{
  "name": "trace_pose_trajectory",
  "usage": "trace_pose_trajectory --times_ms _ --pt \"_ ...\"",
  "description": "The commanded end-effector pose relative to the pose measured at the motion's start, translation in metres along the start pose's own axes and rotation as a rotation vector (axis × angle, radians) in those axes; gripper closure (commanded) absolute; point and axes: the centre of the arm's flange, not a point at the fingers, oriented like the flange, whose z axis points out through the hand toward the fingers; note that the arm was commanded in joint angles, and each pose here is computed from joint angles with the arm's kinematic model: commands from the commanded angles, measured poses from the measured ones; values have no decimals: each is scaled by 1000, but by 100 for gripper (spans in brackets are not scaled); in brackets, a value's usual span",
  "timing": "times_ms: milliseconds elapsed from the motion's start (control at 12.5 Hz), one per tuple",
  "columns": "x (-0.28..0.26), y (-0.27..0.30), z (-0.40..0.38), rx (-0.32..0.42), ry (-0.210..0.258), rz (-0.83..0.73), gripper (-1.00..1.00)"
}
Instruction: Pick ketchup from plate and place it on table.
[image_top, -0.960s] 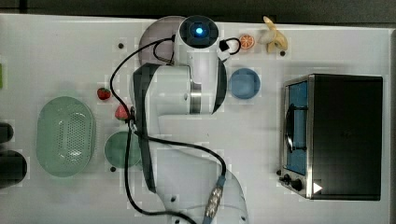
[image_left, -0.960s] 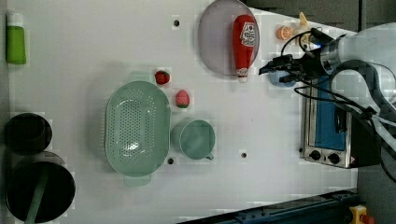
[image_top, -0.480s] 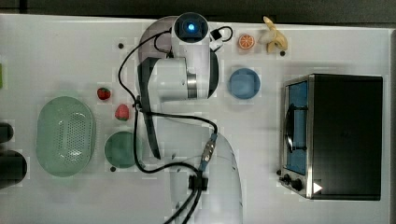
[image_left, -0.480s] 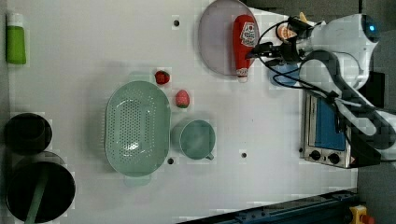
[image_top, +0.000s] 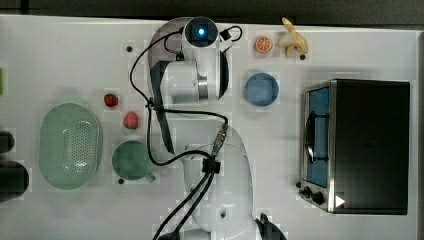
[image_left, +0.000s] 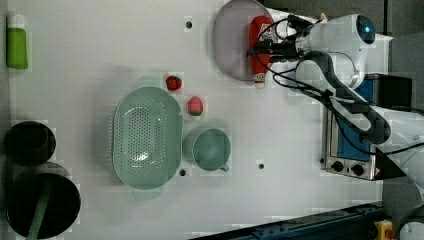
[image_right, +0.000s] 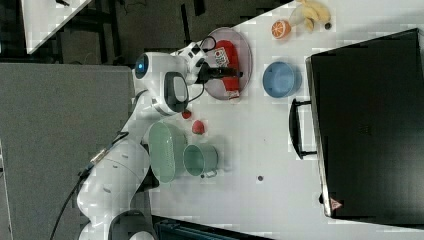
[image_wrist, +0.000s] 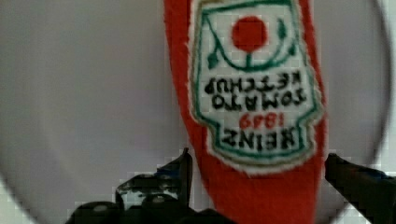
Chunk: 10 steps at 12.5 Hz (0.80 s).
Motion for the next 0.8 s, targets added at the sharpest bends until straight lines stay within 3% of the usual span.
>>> trace_pose_trajectory --times_ms 80,400,640,800 --pt "19 -6 -17 15 78 -44 -100" --pt "23 -3 -18 13 89 -40 -93" --pt "27 1 -25 9 99 -35 -27" --pt "28 1 -28 9 103 -34 -27"
